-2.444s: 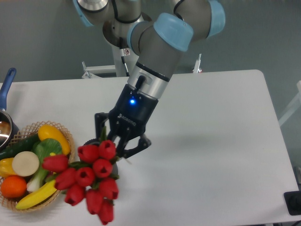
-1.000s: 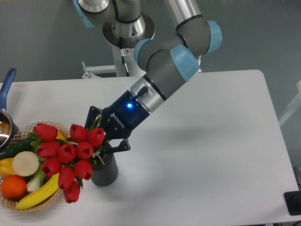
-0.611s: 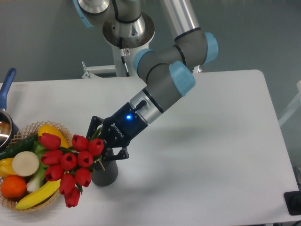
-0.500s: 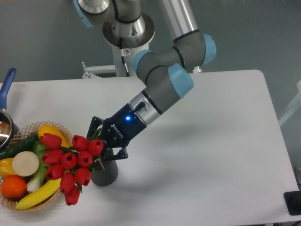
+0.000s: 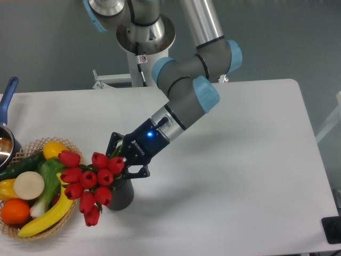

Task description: Insert the flowers into the vase

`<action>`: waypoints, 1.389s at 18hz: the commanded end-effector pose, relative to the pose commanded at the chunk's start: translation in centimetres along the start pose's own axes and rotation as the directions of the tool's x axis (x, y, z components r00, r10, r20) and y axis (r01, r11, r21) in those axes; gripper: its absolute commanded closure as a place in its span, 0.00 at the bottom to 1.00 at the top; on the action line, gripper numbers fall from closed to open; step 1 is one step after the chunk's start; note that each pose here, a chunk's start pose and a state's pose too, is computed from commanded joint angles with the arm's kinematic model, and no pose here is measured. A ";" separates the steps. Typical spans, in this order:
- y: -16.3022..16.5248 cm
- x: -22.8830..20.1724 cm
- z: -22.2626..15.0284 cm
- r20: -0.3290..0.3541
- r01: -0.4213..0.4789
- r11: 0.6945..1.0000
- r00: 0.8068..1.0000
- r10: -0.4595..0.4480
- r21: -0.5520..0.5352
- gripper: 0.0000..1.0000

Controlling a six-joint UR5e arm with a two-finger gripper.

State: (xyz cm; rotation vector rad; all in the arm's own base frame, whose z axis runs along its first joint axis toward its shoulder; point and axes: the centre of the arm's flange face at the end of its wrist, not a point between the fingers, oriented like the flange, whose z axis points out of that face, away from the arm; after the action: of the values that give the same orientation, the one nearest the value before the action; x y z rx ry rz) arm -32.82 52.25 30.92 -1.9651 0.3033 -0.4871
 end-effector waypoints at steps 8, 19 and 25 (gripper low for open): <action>2.6 0.4 -1.0 0.012 0.052 0.999 0.999 -0.052 -0.007 0.16; 4.0 1.5 -5.8 0.090 0.074 0.997 0.993 -0.075 0.013 0.00; 4.4 -0.7 -12.1 0.216 0.082 0.996 0.973 -0.084 0.018 0.00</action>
State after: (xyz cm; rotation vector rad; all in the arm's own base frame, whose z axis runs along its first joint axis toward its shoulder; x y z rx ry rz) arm -39.04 40.99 31.36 -2.0069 0.0811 -0.3225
